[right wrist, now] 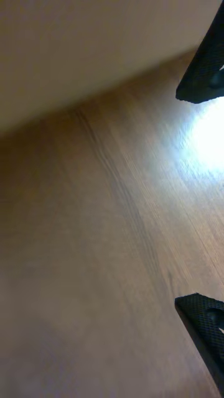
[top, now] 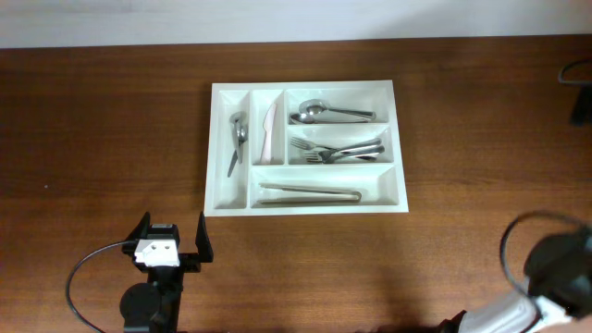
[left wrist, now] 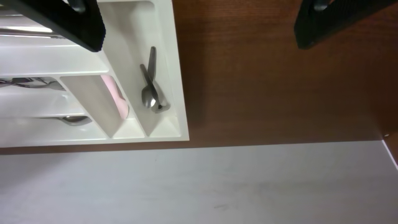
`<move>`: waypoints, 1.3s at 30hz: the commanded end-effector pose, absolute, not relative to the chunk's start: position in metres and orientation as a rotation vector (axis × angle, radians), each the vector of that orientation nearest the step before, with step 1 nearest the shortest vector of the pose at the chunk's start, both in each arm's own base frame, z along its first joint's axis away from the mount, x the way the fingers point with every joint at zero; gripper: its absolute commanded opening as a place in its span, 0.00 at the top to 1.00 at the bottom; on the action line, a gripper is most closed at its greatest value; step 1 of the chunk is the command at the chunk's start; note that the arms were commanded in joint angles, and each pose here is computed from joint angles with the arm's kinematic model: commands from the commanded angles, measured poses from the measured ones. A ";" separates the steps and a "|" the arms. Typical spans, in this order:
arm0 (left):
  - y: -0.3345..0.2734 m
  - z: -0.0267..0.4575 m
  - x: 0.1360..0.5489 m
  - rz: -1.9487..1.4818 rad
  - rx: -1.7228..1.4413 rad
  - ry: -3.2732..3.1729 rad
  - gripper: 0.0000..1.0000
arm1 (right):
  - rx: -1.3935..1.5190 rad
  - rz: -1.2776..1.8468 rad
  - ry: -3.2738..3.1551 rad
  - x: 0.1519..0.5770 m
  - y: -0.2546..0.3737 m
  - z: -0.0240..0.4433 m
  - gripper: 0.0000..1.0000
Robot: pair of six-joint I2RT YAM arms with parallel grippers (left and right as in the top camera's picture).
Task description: Pack container
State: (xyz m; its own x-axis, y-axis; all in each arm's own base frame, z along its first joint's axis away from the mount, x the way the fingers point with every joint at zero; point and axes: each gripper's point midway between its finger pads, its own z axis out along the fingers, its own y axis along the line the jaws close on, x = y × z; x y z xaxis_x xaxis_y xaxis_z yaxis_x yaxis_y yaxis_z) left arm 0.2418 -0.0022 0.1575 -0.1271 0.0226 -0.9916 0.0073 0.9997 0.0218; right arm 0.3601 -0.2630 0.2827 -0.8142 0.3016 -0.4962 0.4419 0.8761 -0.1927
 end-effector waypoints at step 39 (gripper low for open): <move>0.000 0.155 0.242 0.037 0.030 1.697 0.01 | -0.326 0.026 1.367 0.207 0.041 0.350 0.02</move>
